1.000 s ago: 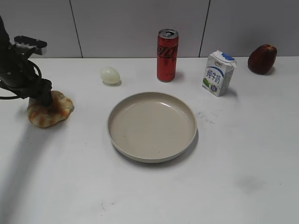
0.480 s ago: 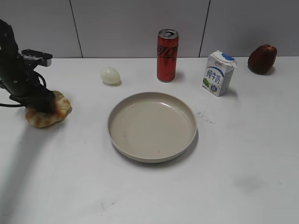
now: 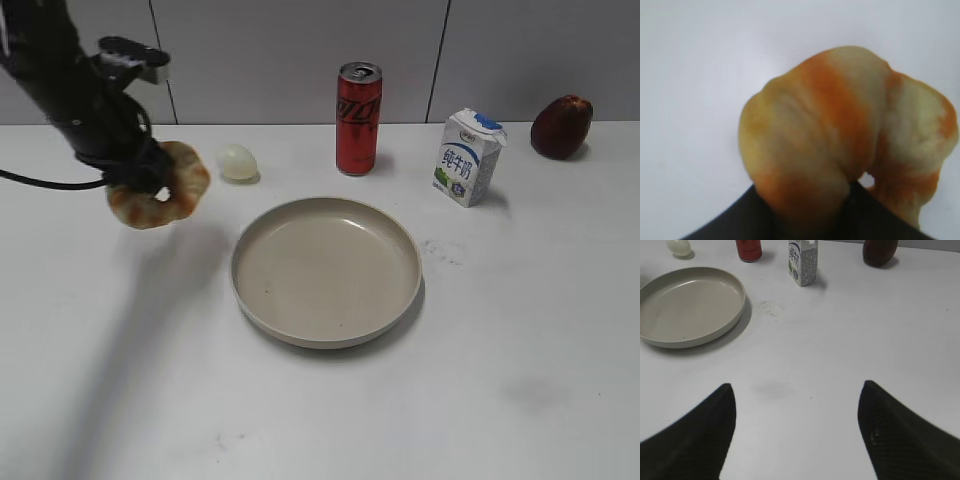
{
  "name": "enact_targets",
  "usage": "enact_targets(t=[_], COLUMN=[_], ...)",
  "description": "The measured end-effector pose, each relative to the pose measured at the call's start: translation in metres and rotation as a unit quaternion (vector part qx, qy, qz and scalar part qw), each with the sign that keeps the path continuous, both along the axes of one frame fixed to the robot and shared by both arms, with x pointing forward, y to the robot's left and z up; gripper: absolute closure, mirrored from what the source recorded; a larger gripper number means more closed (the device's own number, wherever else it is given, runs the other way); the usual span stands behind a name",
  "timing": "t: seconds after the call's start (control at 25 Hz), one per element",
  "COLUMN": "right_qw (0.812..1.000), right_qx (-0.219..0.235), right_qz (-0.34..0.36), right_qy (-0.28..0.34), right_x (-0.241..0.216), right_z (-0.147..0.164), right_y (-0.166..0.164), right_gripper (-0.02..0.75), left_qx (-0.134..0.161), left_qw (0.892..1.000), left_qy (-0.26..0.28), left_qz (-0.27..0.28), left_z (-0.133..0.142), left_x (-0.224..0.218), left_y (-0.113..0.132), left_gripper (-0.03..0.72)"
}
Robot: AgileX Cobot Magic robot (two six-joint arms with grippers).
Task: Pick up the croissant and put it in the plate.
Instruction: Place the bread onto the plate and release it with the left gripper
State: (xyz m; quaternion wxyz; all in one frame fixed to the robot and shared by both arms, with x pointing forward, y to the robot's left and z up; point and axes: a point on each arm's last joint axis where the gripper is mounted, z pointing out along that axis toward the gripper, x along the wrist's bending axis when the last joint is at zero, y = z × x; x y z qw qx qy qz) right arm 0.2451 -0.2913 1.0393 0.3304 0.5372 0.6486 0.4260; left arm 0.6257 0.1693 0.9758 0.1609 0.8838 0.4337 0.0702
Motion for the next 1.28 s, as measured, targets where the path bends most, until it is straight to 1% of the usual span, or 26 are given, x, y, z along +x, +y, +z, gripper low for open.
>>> enact_targets(t=[0.16, 0.28, 0.36, 0.44, 0.48, 0.52, 0.6, 0.68, 0.76, 0.8, 0.92, 1.0, 1.08, 1.16, 1.28], right_qw=[1.000, 1.000, 1.000, 1.000, 1.000, 1.000, 1.000, 1.000, 1.000, 1.000, 1.000, 1.000, 1.000, 1.000, 1.000], right_qx=[0.000, 0.000, 0.000, 0.000, 0.000, 0.000, 0.000, 0.000, 0.000, 0.000, 0.000, 0.000, 0.000, 0.000, 0.000], right_qz=[0.000, 0.000, 0.000, 0.000, 0.000, 0.000, 0.000, 0.000, 0.000, 0.000, 0.000, 0.000, 0.000, 0.000, 0.000], right_qy=[0.000, 0.000, 0.000, 0.000, 0.000, 0.000, 0.000, 0.000, 0.000, 0.000, 0.000, 0.000, 0.000, 0.000, 0.000], right_x=[0.000, 0.000, 0.000, 0.000, 0.000, 0.000, 0.000, 0.000, 0.000, 0.000, 0.000, 0.000, 0.000, 0.000, 0.000], right_z=[0.000, 0.000, 0.000, 0.000, 0.000, 0.000, 0.000, 0.000, 0.000, 0.000, 0.000, 0.000, 0.000, 0.000, 0.000], right_y=[0.000, 0.000, 0.000, 0.000, 0.000, 0.000, 0.000, 0.000, 0.000, 0.000, 0.000, 0.000, 0.000, 0.000, 0.000], right_gripper=[0.166, 0.166, 0.166, 0.166, 0.166, 0.166, 0.166, 0.167, 0.167, 0.167, 0.167, 0.167, 0.167, 0.167, 0.167], left_qx=[-0.015, -0.033, -0.048, -0.057, -0.055, -0.051, -0.044, -0.038, -0.035, -0.034, -0.027, -0.021, -0.019, -0.022, -0.024], left_qw=[0.997, 0.989, 0.983, 0.981, 0.981, 0.981, 0.982, 0.983, 0.983, 0.984, 0.983, 0.982, 0.983, 0.986, 0.992], left_qy=[-0.021, -0.057, -0.081, -0.083, -0.079, -0.073, -0.062, -0.053, -0.046, -0.042, -0.020, -0.005, -0.002, -0.011, -0.030], left_qz=[-0.077, -0.134, -0.155, -0.166, -0.170, -0.173, -0.174, -0.173, -0.172, -0.172, -0.178, -0.186, -0.183, -0.168, -0.123], left_z=[0.006, 0.009, 0.004, -0.007, -0.016, -0.024, -0.039, -0.050, -0.055, -0.055, -0.050, -0.039, -0.017, 0.011, 0.058], left_x=[-0.025, -0.048, -0.057, -0.063, -0.064, -0.065, -0.065, -0.063, -0.063, -0.063, -0.066, -0.067, -0.063, -0.055, -0.037], left_y=[-0.064, -0.114, -0.138, -0.155, -0.160, -0.163, -0.166, -0.166, -0.166, -0.165, -0.164, -0.163, -0.161, -0.154, -0.130], left_gripper=[0.476, 0.476, 0.475, 0.463, 0.447, 0.417, 0.324, 0.193, 0.097, 0.067, 0.035, 0.029, 0.029, 0.032, 0.043])
